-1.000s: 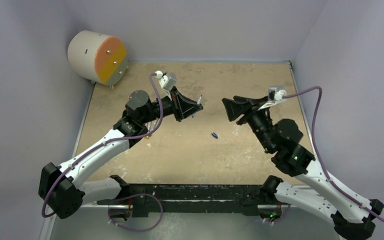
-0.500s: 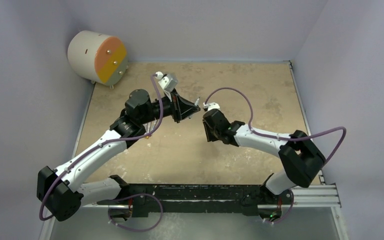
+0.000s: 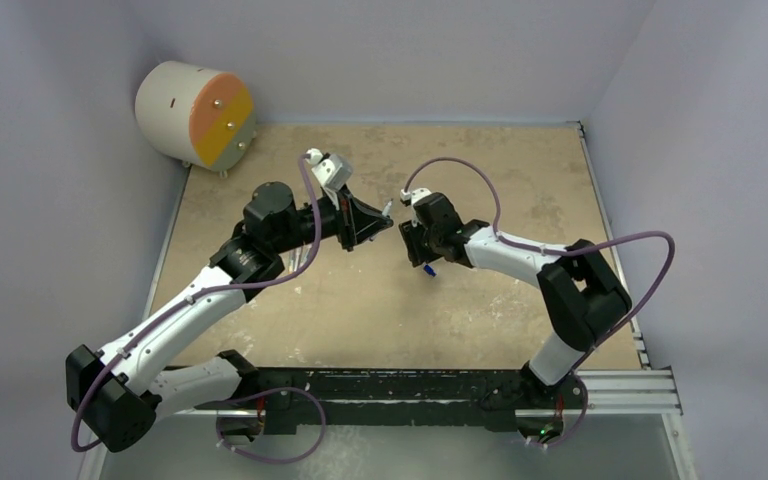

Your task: Insert the pens into the pen caps

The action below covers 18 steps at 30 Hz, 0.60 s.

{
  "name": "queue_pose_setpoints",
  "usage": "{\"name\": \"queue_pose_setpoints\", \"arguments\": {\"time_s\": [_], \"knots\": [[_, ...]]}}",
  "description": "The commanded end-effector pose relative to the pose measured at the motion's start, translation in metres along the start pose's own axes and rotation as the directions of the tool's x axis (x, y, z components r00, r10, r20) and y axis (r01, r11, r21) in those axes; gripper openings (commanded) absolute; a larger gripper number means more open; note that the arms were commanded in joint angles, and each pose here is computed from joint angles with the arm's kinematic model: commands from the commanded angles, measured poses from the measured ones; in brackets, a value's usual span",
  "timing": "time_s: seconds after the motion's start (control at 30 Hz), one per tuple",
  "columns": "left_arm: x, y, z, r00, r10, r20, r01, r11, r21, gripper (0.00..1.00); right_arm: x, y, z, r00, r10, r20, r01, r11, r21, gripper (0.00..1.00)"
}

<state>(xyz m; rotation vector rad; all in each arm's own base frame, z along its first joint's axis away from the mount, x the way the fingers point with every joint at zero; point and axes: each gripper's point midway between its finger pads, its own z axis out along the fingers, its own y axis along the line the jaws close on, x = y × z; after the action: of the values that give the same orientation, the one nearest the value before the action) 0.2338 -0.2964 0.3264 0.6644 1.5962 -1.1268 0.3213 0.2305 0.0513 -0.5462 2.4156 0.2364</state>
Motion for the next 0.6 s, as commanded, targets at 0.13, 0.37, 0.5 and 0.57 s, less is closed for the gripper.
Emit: {"name": "queue_pose_setpoints", "arguments": {"time_s": [0.13,0.37,0.5,0.57], "knots": [[-0.023,-0.003,0.001,0.997,0.060,0.049,-0.061,0.998,0.006,0.00,0.008,0.007,0.006,0.999,-0.051,-0.004,0.051,0.996,-0.073,0.49],[-0.020,-0.002,0.002,0.997,0.054,0.046,-0.055,0.998,0.009,0.00,0.031,0.003,0.008,0.998,0.000,-0.070,-0.004,0.998,-0.061,0.50],[-0.020,-0.003,0.003,0.998,0.053,0.046,-0.054,0.998,0.016,0.00,0.039,0.003,0.005,0.996,0.019,-0.083,-0.025,0.997,-0.066,0.50],[-0.020,-0.003,0.004,0.998,0.051,0.046,-0.052,0.998,0.021,0.00,0.043,0.003,0.003,0.995,0.028,-0.092,-0.034,0.997,-0.063,0.49]]}}
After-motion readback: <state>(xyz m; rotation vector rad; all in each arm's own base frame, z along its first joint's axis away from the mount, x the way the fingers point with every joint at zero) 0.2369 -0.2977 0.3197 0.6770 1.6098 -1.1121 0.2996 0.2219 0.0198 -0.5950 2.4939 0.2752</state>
